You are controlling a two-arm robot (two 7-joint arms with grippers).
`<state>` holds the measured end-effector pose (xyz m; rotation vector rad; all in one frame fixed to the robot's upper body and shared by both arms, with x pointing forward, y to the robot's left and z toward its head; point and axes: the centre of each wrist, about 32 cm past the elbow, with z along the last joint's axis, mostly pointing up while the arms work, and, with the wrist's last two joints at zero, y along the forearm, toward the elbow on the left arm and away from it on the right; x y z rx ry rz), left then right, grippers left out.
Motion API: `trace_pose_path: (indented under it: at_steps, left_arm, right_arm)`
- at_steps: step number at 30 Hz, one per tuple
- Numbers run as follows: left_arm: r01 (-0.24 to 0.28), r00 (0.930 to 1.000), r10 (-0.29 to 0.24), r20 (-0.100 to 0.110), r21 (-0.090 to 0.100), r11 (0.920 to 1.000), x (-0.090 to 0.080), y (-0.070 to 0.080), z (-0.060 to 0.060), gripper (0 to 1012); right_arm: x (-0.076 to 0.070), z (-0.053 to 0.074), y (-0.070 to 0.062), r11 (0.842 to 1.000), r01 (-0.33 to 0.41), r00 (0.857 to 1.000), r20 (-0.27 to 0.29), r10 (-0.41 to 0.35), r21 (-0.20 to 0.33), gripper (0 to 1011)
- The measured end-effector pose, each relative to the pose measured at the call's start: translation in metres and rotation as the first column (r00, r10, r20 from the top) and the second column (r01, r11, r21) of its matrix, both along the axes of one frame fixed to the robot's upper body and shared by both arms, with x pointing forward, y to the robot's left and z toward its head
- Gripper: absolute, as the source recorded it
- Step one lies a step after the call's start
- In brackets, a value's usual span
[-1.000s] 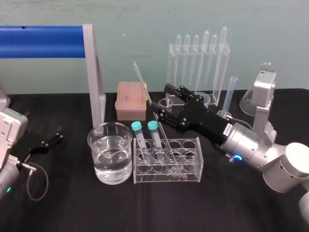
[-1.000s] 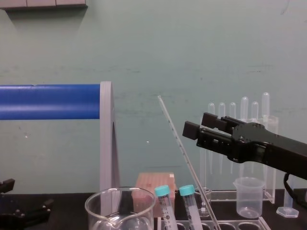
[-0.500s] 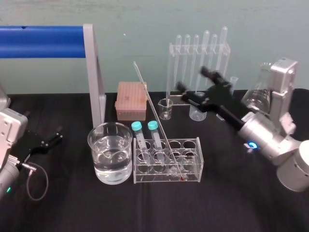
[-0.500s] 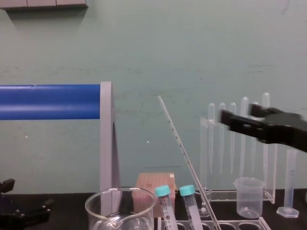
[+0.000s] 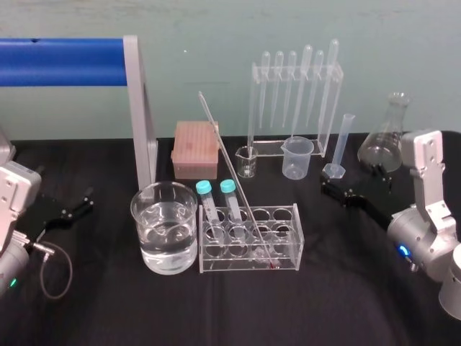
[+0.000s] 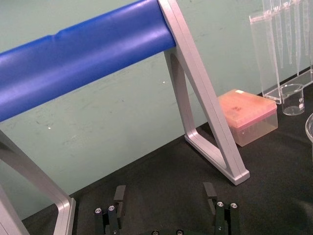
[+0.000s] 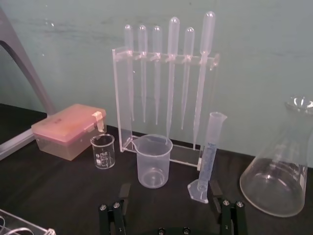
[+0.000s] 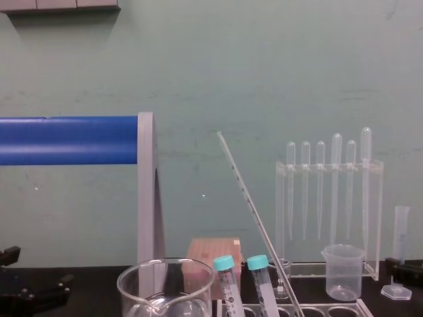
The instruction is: Hold the thermometer with one hand and immerse one end into the beaker, then reinsert it into the test tube rack.
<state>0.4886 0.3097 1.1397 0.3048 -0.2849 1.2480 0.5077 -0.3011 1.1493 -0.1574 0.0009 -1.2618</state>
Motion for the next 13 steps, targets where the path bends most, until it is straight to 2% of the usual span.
trace_pose_path:
  at_steps: [13]
  left_arm:
    - [0.000, 1.0000, 0.000, 0.000, 0.000, 1.0000, 0.0000, 0.0000, 0.0001, 1008]
  right_arm:
    - [0.0008, 0.0034, 0.0012, 1.000, -0.009, 1.000, 0.019, 0.008, 0.007, 1003]
